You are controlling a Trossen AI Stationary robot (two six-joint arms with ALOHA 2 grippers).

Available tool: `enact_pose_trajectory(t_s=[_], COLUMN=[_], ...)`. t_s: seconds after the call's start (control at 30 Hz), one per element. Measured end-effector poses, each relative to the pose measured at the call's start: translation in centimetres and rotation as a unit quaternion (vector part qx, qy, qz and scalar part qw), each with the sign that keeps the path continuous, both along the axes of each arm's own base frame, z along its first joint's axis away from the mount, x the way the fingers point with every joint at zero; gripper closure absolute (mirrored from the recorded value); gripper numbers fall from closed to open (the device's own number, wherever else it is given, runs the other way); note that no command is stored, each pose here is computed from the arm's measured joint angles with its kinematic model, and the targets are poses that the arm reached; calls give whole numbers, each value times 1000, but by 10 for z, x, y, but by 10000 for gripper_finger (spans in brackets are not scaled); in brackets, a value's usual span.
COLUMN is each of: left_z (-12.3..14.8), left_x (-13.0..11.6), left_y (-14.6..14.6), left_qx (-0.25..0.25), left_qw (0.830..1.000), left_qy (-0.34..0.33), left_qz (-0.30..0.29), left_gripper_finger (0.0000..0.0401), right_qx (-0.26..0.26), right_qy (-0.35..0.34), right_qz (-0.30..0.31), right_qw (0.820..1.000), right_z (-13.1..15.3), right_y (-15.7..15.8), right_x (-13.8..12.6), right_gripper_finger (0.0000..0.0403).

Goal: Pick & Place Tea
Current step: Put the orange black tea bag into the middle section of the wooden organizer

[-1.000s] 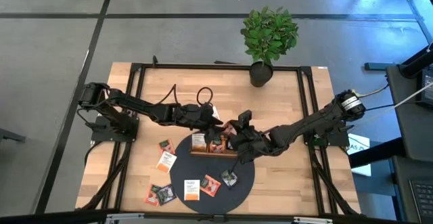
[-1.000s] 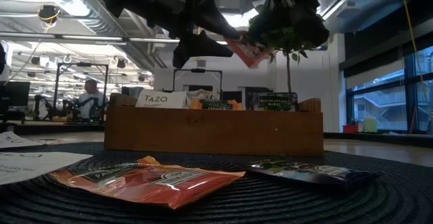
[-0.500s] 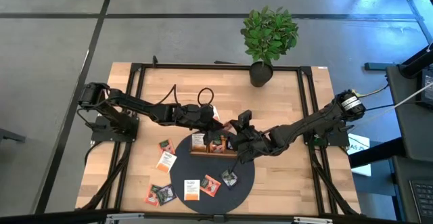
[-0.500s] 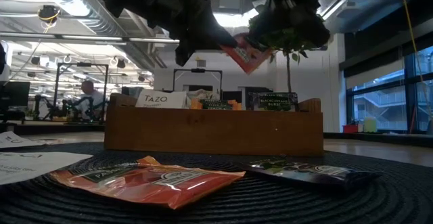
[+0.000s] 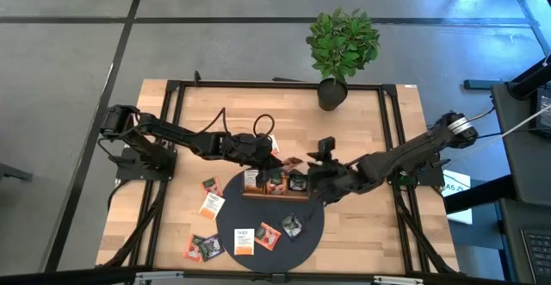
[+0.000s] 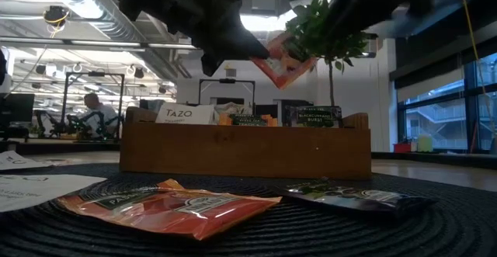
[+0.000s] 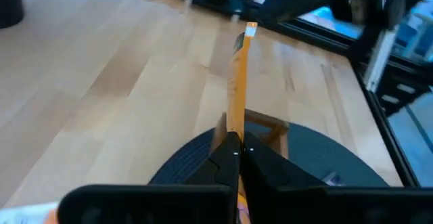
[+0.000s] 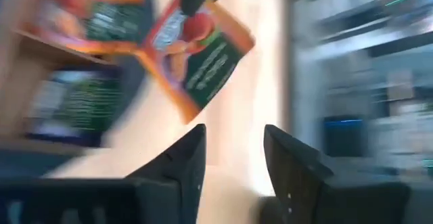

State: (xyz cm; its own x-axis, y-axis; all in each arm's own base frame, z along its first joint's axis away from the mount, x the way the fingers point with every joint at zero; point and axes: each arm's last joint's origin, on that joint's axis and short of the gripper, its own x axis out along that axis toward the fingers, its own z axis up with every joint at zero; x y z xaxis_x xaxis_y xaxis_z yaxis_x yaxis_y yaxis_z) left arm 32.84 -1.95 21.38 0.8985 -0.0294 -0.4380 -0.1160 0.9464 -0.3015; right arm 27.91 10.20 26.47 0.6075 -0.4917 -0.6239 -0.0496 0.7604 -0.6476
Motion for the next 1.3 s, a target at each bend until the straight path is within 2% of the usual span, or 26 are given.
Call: enact_pose_trajectory(t_s=[0.07, 0.17, 0.37, 0.5, 0.6, 0.83, 1.1, 1.3], left_z=[2, 7, 17, 17, 17, 14, 15, 16], left_x=[0, 2, 4, 3, 3, 3, 3, 3], left_y=[-4, -12, -24, -29, -28, -27, -27, -27], left_qx=[20, 59, 103, 112, 120, 122, 122, 121], left_qw=[1000, 997, 988, 986, 987, 988, 988, 987], left_qy=[-10, -42, -96, -101, -96, -83, -86, -91], left_qz=[-15, -41, -62, -68, -50, -46, -46, -47], left_gripper_finger=[397, 397, 397, 398, 397, 397, 397, 397], right_qx=[74, 130, 164, 174, 175, 149, 248, 258], right_qy=[-10, -36, -88, -111, -128, -121, -84, -80], right_qz=[-4, -7, 4, 19, 15, -3, 40, 25], right_qw=[997, 991, 983, 978, 976, 981, 964, 962], right_z=[8, 16, 23, 27, 30, 47, 47, 42], right_y=[-6, -12, -12, -10, -10, -13, -7, -8], right_x=[-5, -5, 4, 8, 9, 6, 5, 4], right_gripper_finger=[247, 245, 245, 245, 245, 245, 245, 259])
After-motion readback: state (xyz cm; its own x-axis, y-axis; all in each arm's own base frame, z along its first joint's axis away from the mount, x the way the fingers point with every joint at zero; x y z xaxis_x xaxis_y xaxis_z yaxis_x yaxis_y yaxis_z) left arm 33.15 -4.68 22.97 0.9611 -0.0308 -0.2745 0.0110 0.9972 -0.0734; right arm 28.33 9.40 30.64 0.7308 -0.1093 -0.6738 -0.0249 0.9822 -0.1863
